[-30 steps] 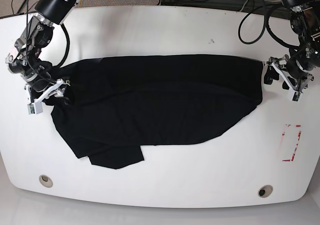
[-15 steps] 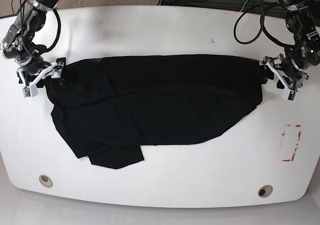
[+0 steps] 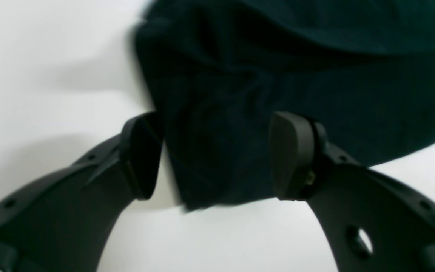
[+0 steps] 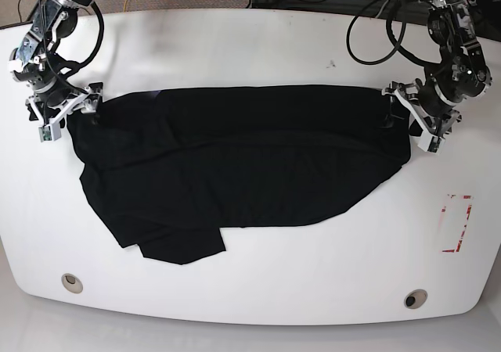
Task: Layout the t-shirt on the table in an organized manner, then fold the t-shirt properly
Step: 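Regrasp the shirt edge with both grippers and pull it outward, then pull the held shirt edge toward the robot base with both grippers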
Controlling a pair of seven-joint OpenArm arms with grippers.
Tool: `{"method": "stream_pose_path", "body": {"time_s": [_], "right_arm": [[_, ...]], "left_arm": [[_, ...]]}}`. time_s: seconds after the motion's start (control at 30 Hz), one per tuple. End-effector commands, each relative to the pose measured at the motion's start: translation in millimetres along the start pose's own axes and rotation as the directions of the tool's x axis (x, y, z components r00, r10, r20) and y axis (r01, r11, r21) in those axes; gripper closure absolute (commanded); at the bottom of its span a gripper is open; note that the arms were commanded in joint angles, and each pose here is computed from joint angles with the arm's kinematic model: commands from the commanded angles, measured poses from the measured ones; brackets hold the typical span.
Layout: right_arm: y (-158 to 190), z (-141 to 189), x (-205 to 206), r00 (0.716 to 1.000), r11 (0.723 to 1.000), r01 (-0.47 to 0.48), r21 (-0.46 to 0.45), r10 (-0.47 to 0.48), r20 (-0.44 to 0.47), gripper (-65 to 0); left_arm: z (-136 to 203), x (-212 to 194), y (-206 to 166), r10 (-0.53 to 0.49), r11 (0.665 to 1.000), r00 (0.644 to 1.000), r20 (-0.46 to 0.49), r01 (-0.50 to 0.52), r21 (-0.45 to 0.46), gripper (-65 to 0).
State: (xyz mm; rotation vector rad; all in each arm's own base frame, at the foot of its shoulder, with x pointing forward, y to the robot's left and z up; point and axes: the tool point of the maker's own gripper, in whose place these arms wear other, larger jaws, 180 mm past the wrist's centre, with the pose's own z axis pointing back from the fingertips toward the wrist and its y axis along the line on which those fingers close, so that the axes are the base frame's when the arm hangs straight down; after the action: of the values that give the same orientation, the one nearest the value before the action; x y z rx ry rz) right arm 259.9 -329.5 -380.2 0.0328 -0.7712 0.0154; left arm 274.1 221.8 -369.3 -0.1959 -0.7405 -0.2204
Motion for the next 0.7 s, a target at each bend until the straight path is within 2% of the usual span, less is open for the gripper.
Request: {"method": "stream_pose_path", "body": {"time_s": [0.0, 0.37, 0.67], "right_arm": [[-11.6, -3.7, 9.4, 0.999, 1.0, 0.02, -0.009, -0.019, 0.035, -57.2], [-26.4, -23.0, -9.4, 0.991, 0.992, 0.127, 0.01, -0.127, 0.047, -56.9], [-23.8, -26.9, -16.8, 0.987, 0.988, 0.152, 0.019, -0.153, 0.045, -56.8]], "left_arm": [[5.9, 10.0, 2.9, -0.018, 1.0, 0.999, 0.038, 0.018, 0.007, -41.5], [5.5, 3.0, 4.1, -0.006, 1.0, 1.0, 0.024, 0.006, 0.009, -41.5], [1.0, 3.7, 4.5, 0.013, 1.0, 0.999, 0.053, -0.013, 0.001, -41.5]]}}
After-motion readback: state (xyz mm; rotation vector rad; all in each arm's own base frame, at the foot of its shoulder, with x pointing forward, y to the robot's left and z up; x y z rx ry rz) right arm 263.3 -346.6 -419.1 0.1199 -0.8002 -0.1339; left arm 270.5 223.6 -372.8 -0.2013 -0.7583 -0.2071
